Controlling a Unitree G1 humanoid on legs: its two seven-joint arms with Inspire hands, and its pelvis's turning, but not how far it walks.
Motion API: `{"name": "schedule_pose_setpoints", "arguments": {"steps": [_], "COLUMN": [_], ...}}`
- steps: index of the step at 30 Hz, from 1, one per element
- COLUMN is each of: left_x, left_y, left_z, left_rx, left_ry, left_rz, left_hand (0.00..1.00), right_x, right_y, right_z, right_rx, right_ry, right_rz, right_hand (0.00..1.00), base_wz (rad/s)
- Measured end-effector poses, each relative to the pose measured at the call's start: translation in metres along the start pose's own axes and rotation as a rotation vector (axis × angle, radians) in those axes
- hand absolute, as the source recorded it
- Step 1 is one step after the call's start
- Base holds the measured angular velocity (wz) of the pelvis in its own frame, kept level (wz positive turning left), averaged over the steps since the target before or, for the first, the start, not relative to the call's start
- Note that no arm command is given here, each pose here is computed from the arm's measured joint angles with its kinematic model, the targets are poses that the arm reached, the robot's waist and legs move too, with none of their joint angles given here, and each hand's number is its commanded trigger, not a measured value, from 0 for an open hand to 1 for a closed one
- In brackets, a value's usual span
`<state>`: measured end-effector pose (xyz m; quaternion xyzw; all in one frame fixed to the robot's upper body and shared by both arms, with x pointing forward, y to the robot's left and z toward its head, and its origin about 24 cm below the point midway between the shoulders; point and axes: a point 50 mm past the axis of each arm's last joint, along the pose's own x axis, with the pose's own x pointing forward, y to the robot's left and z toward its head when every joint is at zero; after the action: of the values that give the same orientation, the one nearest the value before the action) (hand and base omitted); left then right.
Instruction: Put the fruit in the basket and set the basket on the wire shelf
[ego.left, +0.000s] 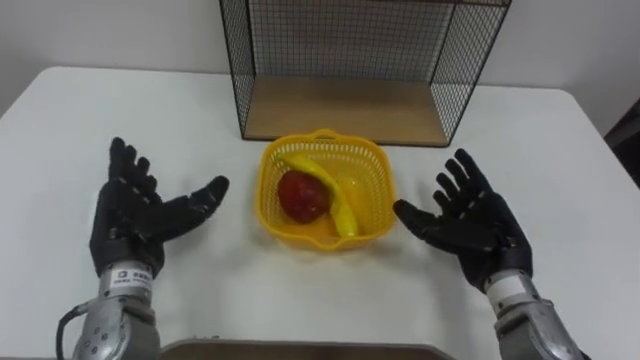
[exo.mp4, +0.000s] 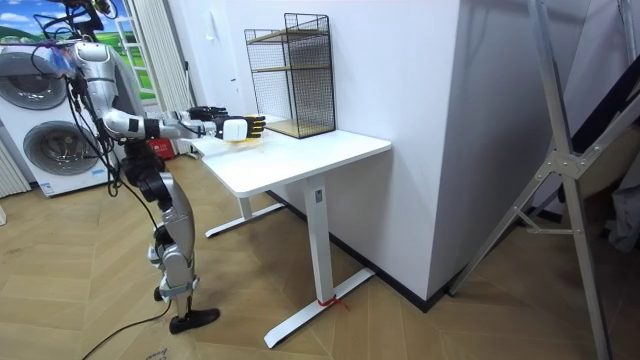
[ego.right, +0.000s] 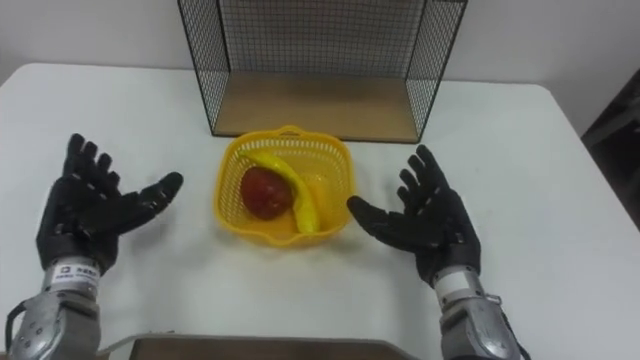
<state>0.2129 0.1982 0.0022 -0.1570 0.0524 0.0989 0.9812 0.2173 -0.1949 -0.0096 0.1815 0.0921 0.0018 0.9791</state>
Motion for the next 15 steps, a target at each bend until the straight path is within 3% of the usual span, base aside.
{"name": "schedule_pose_setpoints", "arguments": {"steps": [5,15], "left_x": [-0.002,-0.003], "left_y": [-0.005,-0.013], "left_z": [-0.02,-0.025], "left_rx": [0.004,-0.005], "left_ry": [0.095,0.135], "left_rz": [-0.058,-0.15], "left_hand": [0.0,0.0], "right_x": [0.008,0.008], "right_y": [0.006,0.011], "right_z": [-0.001,-0.008], "right_rx": [0.043,0.114], "right_ry": [0.002,0.011], "right_rz": [0.028,0.034], "right_hand": [0.0,0.0], "base_wz": [0.0,-0.04]}}
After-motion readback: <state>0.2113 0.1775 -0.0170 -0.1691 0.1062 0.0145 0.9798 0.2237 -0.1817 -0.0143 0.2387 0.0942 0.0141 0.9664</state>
